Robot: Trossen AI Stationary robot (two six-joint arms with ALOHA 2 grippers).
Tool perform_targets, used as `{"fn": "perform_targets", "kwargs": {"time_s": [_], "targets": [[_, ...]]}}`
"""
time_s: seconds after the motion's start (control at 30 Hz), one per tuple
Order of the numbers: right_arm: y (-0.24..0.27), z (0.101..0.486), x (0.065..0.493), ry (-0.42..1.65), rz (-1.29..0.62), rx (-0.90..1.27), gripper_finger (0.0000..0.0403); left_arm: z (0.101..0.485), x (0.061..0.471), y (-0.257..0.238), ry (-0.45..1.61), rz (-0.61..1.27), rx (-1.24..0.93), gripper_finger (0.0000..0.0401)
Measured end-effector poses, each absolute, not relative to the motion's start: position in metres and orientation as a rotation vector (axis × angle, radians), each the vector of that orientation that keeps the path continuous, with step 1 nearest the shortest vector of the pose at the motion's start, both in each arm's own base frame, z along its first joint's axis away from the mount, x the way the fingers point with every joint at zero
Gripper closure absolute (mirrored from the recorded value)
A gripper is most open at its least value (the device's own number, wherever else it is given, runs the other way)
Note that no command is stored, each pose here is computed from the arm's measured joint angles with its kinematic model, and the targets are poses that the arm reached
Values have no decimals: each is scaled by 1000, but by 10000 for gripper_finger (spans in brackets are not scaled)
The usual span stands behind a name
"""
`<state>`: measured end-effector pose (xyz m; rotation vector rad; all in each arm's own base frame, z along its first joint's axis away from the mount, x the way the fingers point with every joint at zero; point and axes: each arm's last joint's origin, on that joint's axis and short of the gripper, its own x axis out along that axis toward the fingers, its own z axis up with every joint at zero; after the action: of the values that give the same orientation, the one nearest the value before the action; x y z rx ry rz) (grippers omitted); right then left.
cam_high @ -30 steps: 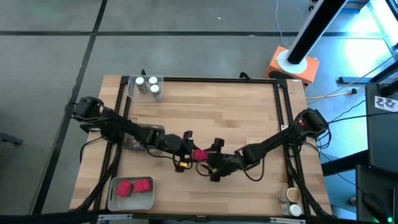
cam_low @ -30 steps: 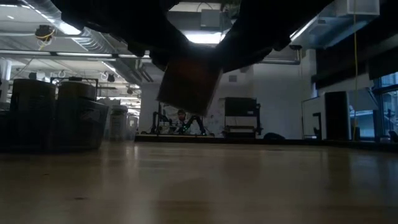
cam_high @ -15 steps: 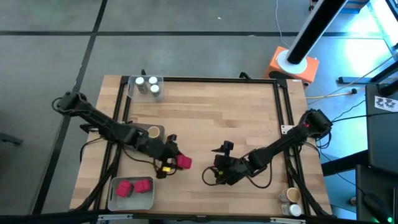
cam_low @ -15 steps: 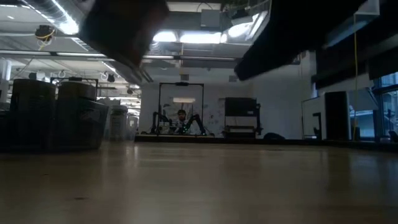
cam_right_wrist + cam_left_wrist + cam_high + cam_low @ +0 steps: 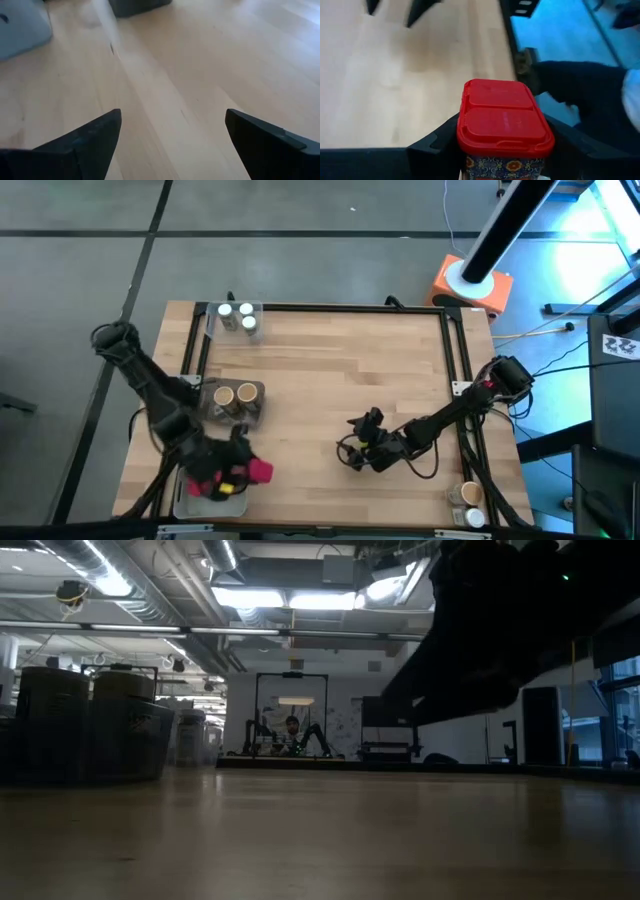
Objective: Sort spices by type
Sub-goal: Put the red spice can into the gray bin
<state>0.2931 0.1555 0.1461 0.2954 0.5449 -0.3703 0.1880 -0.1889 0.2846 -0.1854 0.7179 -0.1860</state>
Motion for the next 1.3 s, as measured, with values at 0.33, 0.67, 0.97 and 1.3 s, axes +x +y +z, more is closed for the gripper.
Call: {"fn": "perform_targets", "kwargs": {"time_s": [0.33, 0.67, 0.97, 1.3], "targets": [[154, 146, 293, 488, -418, 339, 45, 282, 139, -232, 723, -205, -320, 204], [154, 149, 295, 412, -469, 385, 45, 236, 121, -270, 784, -117, -286, 204], [154, 150, 296, 390, -475, 399, 45, 199, 126, -285, 799, -46, -182, 204], [154, 150, 296, 383, -482, 431, 45, 193, 126, -287, 835, -55, -178, 161]]}}
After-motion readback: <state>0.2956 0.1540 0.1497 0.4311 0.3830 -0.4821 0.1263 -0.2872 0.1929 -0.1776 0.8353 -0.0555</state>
